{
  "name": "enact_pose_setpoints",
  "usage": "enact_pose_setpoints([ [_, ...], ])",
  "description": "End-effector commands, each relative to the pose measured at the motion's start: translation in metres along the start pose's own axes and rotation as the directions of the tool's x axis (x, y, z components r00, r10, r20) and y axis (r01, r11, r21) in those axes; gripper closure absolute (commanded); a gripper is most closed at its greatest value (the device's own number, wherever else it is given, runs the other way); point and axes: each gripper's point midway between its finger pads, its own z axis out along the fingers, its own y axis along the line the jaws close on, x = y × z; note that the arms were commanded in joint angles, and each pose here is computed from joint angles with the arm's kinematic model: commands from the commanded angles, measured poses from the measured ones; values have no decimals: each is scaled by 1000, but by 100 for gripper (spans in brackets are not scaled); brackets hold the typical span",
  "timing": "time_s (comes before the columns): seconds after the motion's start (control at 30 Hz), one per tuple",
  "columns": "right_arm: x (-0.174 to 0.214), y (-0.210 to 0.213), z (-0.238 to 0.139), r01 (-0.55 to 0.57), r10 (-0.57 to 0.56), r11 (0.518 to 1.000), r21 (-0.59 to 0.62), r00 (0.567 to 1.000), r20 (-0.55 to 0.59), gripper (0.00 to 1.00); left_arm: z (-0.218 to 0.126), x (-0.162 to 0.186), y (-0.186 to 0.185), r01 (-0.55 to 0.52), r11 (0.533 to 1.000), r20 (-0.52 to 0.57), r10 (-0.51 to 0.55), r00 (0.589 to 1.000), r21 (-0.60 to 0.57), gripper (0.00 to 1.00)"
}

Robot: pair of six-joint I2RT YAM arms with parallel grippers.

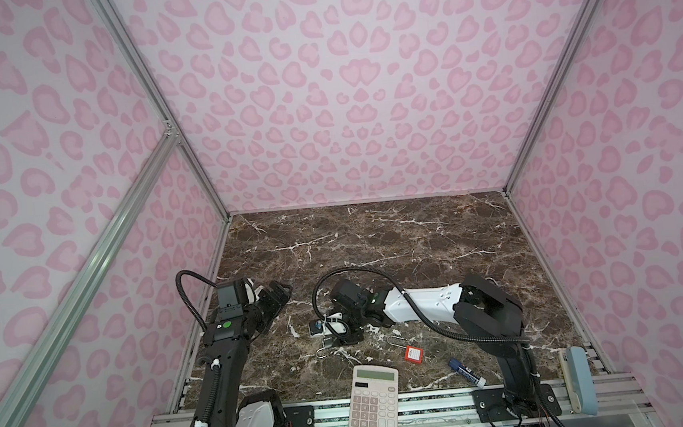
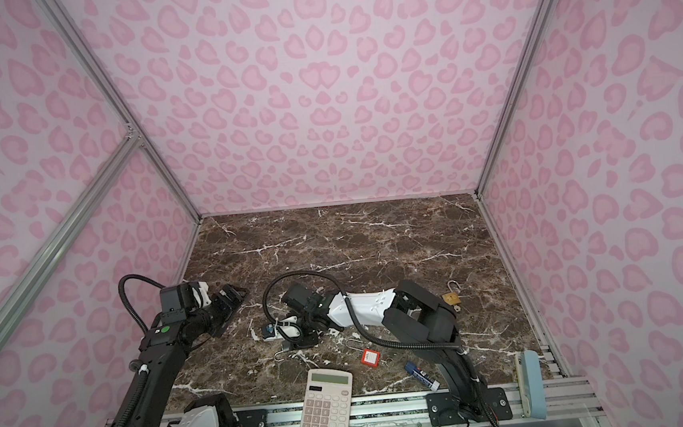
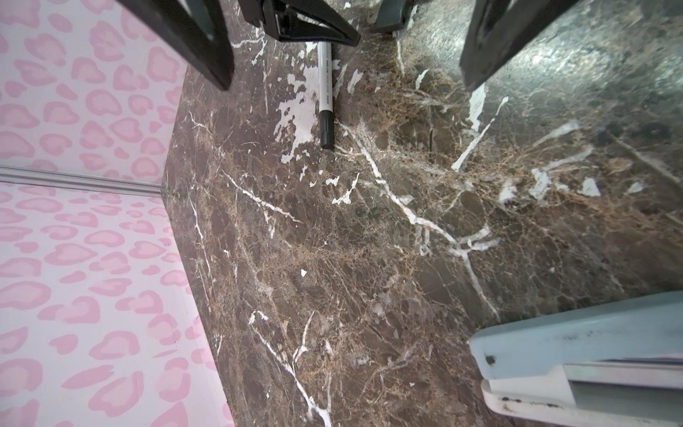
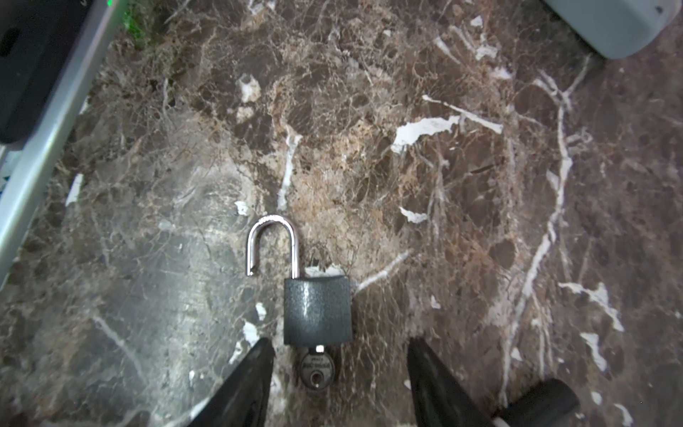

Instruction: Lock with the key

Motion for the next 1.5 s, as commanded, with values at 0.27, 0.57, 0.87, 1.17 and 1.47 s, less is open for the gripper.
enact_pose_setpoints([
  [0.27, 8, 8, 14, -6, 5, 999, -38, 999, -31, 45, -3, 6, -2, -10, 1000, -18, 10, 1000, 21, 5],
  [0.57, 7, 8, 18, -18, 15, 998, -54, 999, -45, 51, -3, 7, -3, -16, 999, -23, 17, 1000, 29, 7],
  [0.87, 12, 14, 22, -20, 11, 994, -109, 996, -89, 52, -5, 10, -3, -22, 999, -26, 23, 999, 31, 9],
  [1.17, 11, 11, 25, -19, 6, 993, -118, 995, -104, 64, -9, 10, -5, -38, 999, -29, 39, 999, 30, 9],
  [1.47, -11, -15, -7, -117, 117, 992, -45, 993, -7, 70, -23, 4, -22, -68, 996, -3, 68, 998, 65, 9],
])
